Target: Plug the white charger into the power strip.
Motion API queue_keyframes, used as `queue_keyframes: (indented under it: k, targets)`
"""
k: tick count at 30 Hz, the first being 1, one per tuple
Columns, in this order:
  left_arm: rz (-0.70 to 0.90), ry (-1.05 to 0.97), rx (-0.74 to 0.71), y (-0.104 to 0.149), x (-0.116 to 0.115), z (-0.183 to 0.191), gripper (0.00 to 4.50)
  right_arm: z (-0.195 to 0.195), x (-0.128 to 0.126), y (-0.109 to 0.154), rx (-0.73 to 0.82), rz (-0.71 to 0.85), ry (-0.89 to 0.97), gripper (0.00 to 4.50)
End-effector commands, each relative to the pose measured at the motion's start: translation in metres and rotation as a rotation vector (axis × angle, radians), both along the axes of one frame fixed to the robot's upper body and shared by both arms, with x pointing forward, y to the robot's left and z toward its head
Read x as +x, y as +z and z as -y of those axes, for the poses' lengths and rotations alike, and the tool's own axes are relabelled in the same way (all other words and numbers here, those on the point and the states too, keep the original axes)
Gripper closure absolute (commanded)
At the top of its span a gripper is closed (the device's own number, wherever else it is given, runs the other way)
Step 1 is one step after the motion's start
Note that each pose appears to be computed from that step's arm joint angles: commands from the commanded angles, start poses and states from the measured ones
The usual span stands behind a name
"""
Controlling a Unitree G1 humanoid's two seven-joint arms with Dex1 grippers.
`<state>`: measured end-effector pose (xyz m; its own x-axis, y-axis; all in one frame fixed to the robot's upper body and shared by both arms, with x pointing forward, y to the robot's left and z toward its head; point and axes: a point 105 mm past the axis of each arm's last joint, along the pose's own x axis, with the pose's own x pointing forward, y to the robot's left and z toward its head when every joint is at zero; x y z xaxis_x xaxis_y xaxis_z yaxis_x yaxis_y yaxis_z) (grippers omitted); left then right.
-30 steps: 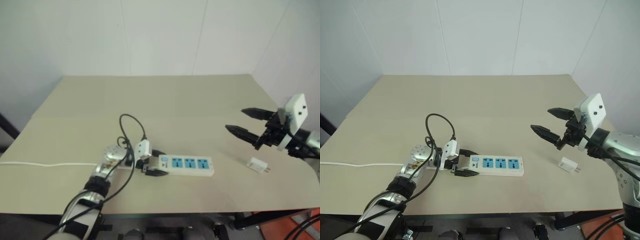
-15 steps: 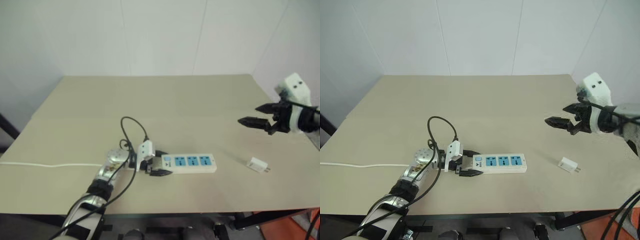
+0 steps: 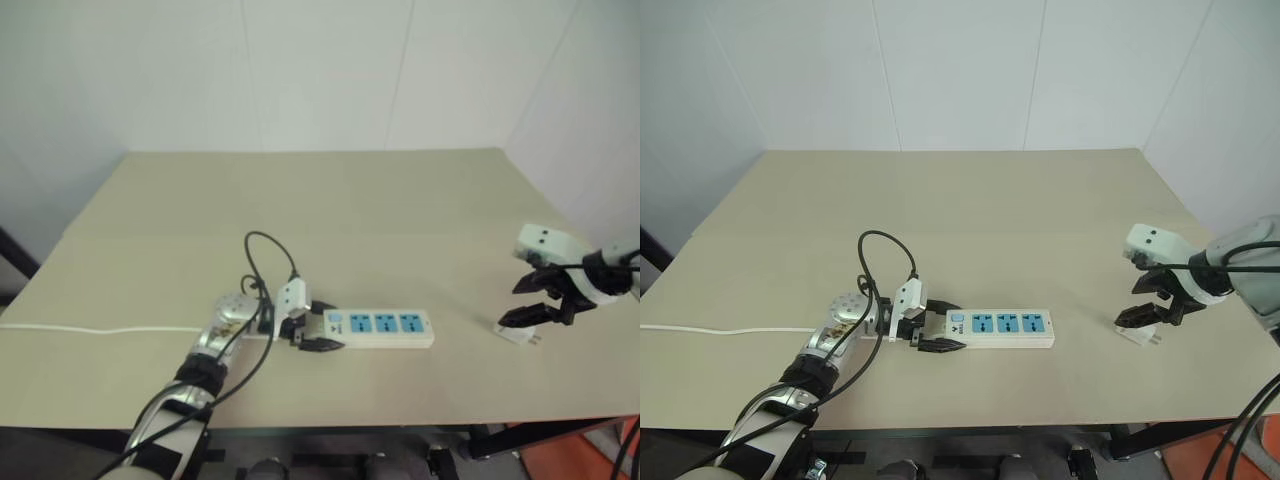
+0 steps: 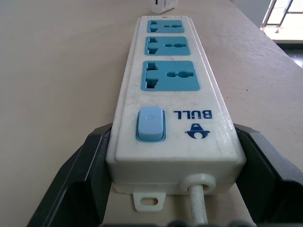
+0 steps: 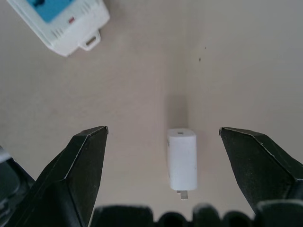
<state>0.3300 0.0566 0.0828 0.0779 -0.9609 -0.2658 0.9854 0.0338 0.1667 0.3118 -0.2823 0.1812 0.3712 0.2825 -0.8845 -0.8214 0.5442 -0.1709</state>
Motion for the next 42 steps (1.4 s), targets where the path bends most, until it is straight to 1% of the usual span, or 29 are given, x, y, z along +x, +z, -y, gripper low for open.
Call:
queue_keyframes:
  k: [1, 4, 10, 15, 18, 23, 24, 27, 32, 35, 37, 39, 40, 42]
  targets:
    - [-0.02, -0.025, 0.034, -0.009, -0.006, 0.005, 1.23, 0.008, 0.006, -0.004, -0.063, -0.016, 0.029, 0.04]
    - [-0.016, -0.013, 0.027, -0.008, -0.005, 0.005, 1.23, 0.016, 0.014, -0.015, -0.096, -0.033, 0.019, 0.04]
    - [-0.02, 0.005, 0.031, -0.01, -0.008, -0.002, 1.23, 0.024, 0.024, -0.03, -0.105, -0.058, -0.016, 0.04]
    - [-0.022, 0.017, 0.03, -0.01, -0.009, -0.004, 1.23, 0.023, 0.026, -0.043, -0.09, -0.087, -0.024, 0.04]
    - [-0.02, 0.021, 0.031, -0.009, -0.009, -0.005, 1.23, 0.021, 0.028, -0.051, -0.083, -0.092, -0.03, 0.6]
    - [-0.021, 0.026, 0.036, -0.009, -0.008, -0.007, 1.23, 0.018, 0.028, -0.056, -0.081, -0.099, -0.022, 2.19]
    - [-0.021, 0.027, 0.037, -0.009, -0.008, -0.007, 1.23, 0.017, 0.028, -0.058, -0.079, -0.102, -0.021, 2.63]
    - [-0.021, 0.03, 0.037, -0.008, -0.007, -0.007, 1.23, 0.015, 0.027, -0.063, -0.078, -0.112, -0.014, 3.37]
    - [-0.019, 0.036, 0.04, -0.008, -0.007, -0.009, 1.23, 0.011, 0.026, -0.066, -0.081, -0.103, 0.001, 3.37]
    - [-0.024, 0.037, 0.042, -0.009, -0.007, -0.011, 1.23, 0.003, 0.035, -0.049, -0.031, -0.026, 0.002, 3.37]
    - [-0.028, 0.036, 0.049, -0.009, -0.008, -0.013, 1.23, -0.013, 0.047, -0.021, 0.046, 0.086, 0.022, 3.37]
    - [-0.031, 0.033, 0.051, -0.009, -0.008, -0.014, 1.23, -0.041, 0.059, 0.014, 0.201, 0.244, 0.074, 3.37]
    - [-0.031, 0.033, 0.052, -0.009, -0.008, -0.014, 1.23, -0.051, 0.062, 0.025, 0.261, 0.296, 0.09, 3.37]
    - [-0.032, 0.033, 0.054, -0.008, -0.006, -0.014, 1.23, -0.084, 0.063, 0.058, 0.486, 0.457, 0.174, 3.37]
